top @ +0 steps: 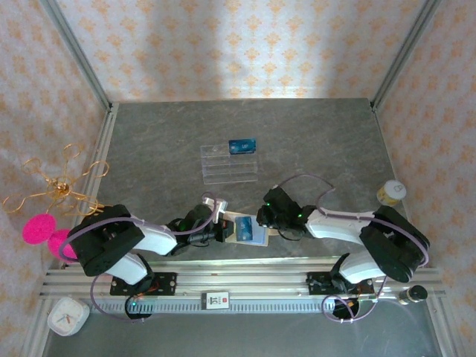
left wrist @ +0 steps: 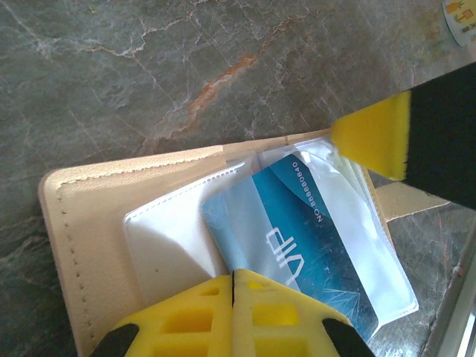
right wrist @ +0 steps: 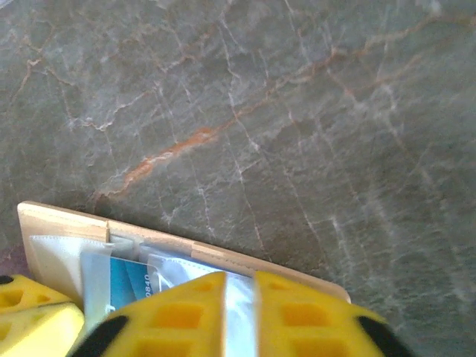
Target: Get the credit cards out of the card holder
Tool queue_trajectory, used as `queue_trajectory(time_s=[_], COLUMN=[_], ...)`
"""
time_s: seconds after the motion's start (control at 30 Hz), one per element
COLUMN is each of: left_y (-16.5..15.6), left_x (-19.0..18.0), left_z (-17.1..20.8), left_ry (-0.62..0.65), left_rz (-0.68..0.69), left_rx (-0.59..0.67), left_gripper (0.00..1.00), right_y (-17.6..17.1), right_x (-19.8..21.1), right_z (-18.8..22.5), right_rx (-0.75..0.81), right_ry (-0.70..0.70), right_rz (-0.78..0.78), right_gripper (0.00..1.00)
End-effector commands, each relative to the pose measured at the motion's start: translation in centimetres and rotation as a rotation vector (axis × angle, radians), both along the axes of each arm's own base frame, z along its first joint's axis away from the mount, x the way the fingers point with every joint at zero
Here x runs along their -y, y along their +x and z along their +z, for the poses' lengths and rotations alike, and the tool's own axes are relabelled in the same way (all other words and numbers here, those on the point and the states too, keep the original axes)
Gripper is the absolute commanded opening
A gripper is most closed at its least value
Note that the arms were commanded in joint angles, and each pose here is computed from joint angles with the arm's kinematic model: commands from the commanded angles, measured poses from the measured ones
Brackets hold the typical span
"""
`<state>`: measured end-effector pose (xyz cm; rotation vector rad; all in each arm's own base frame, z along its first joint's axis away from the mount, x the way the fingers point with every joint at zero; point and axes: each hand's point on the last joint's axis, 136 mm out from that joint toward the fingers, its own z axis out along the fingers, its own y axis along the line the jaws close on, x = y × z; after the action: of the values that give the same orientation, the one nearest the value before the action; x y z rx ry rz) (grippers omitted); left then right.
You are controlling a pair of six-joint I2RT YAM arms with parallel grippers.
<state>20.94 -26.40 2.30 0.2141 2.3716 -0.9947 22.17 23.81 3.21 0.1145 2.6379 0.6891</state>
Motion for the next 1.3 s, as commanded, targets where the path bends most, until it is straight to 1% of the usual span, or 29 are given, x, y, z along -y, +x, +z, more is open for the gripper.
queue_trajectory(time_s=[0.0, 0.03, 0.07, 0.1, 0.17, 0.23, 0.33, 0.47, 0.57, 0.67, 0.83, 0.93, 1.07, 1.27], left_y=[-1.8, -1.8, -1.8, -1.8, -1.8, -1.8, -1.7, -1.8, -1.8, -1.8, -2.3, -2.9, -3.6, -3.9], left_x=[-1.9, -1.9, -1.8, -1.8, -1.8, -1.7, -1.7, -1.8, -1.7, -1.8, -2.3, -3.3, -4.1, -3.6], left_z=[-3.4, -3.3, -3.3, -3.3, -3.2, -3.2, -3.2, -3.2, -3.2, -3.2, -3.9, -4.9, -5.5, -5.8], left_ry=[0.1, 0.099, 0.096, 0.096, 0.093, 0.092, 0.095, 0.098, 0.095, 0.095, 0.109, 0.123, 0.122, 0.104], left_rz=[-0.004, -0.006, -0.009, -0.008, -0.011, -0.012, -0.016, -0.013, -0.017, -0.016, -0.017, -0.005, 0.003, -0.018], left_rx=[-0.104, -0.104, -0.101, -0.102, -0.1, -0.099, -0.097, -0.097, -0.097, -0.097, -0.116, -0.143, -0.162, -0.175], left_gripper=[0.0, 0.0, 0.0, 0.0, 0.0, 0.0, 0.0, 0.0, 0.0, 0.0, 0.0, 0.0, 0.0, 0.0], right_y=[1.0, 1.1, 0.7, 0.3, -0.3, -0.6, -0.9, -0.7, -0.4, -0.2, 1.1, 1.3, 1.2, 1.2], right_x=[0.8, 0.5, -0.5, -1.2, -2.4, -3.0, -3.9, -4.6, -4.4, -4.1, -1.2, 0.2, 1.4, 2.5], right_z=[2.3, 3.2, 4.1, 4.7, 5.0, 4.5, 3.9, 3.4, 2.3, 0.8, -1.3, -2.4, -3.0, -3.3], right_rx=[0.1, 0.123, 0.134, 0.132, 0.105, 0.072, 0.041, 0.033, 0.024, -0.011, 0.009, 0.006, 0.005, 0.017], right_ry=[-0.033, -0.017, 0.025, 0.059, 0.102, 0.114, 0.14, 0.136, 0.115, 0.082, -0.042, -0.082, -0.117, -0.147], right_rz=[0.005, 0.028, 0.082, 0.118, 0.174, 0.197, 0.214, 0.22, 0.203, 0.171, 0.022, -0.047, -0.092, -0.159], right_gripper=[0.24, 0.29, 0.35, 0.38, 0.39, 0.39, 0.39, 0.39, 0.39, 0.37, 0.34, 0.33, 0.31, 0.31])
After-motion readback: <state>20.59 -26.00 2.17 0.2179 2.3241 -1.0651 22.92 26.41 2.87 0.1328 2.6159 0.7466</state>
